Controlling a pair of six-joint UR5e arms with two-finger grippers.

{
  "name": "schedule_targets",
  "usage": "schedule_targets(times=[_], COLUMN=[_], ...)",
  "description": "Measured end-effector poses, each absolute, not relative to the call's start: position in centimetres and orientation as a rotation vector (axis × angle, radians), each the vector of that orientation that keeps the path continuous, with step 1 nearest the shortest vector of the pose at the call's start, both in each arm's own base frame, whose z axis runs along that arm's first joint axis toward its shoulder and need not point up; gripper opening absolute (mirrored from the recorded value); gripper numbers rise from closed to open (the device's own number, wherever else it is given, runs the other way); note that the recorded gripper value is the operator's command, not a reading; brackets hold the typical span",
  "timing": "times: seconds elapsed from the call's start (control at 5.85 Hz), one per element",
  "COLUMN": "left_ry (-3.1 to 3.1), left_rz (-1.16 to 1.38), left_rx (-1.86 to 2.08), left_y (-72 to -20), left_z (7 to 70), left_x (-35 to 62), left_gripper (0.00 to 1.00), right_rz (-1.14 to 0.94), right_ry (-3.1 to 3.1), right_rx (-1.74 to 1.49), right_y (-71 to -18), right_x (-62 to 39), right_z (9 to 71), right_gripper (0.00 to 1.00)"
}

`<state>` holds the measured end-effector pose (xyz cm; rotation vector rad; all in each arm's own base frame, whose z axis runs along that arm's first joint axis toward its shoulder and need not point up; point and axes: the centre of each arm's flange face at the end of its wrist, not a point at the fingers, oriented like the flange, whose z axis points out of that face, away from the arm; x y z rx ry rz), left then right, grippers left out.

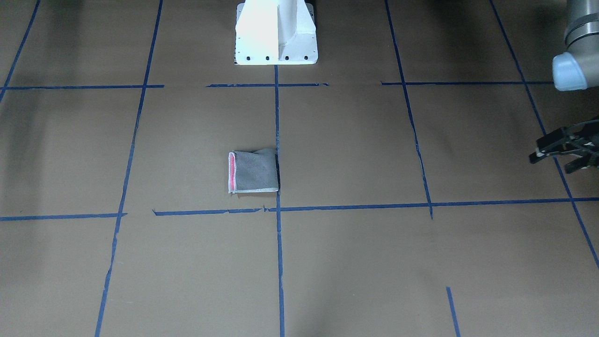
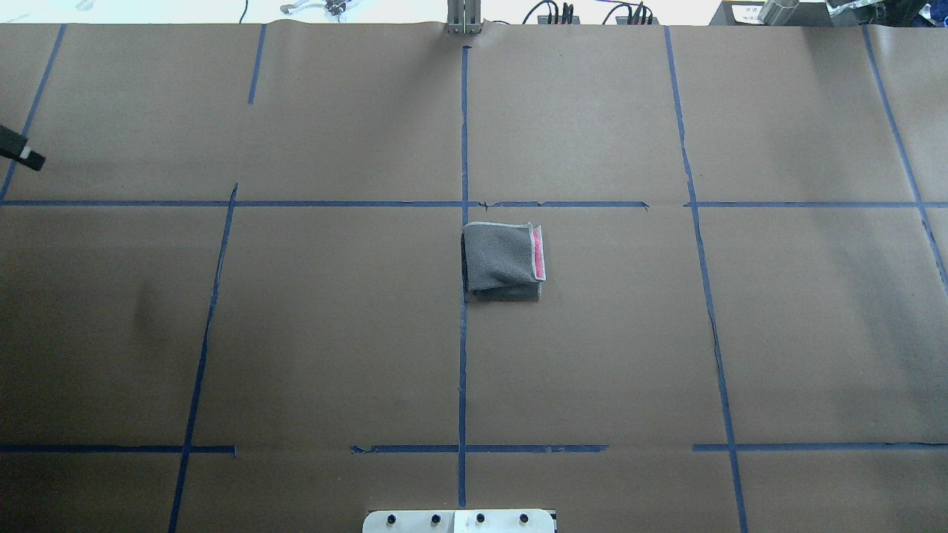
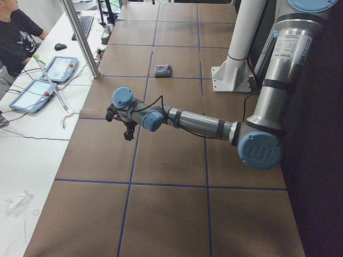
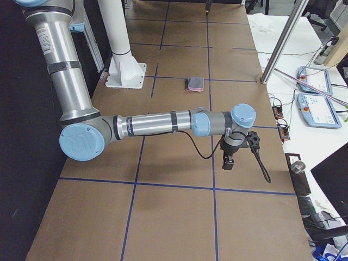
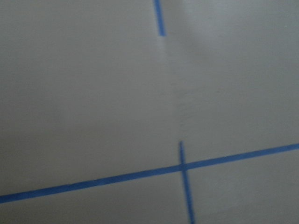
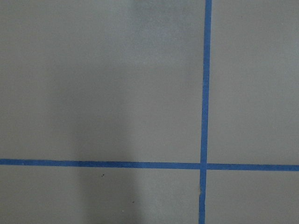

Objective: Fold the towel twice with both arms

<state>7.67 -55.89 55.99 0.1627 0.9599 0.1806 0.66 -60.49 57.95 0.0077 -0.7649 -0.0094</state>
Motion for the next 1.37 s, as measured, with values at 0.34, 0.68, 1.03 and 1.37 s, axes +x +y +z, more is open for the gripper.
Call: schedule_targets(times=[0.34, 0.68, 1.03, 1.37], left_ry=[0.912, 0.856, 0.837, 0.835], left_rz=[0.131, 0.099, 0.093, 0.071], left_rx=[0.120, 0.075, 0.043, 0.017], left_y=[-50.7, -47.4, -46.5, -46.3], left_z=[64.1, 68.9, 70.9, 67.8], left_x=[1.8, -0.7, -3.0, -5.0], left_gripper=[1.00, 1.00, 1.00, 1.00], right_rz=[-0.009, -0.012, -0.015, -0.019], right_ry=[-0.774, -0.780, -0.781, -0.781], right_rx=[-0.002, -0.019, -0.019, -0.012], right_y=[-59.2, -56.4, -54.5, -54.5], right_x=[0.7, 0.9, 1.1, 1.1], right_z=[58.9, 60.7, 61.1, 60.7], right_gripper=[1.00, 1.00, 1.00, 1.00])
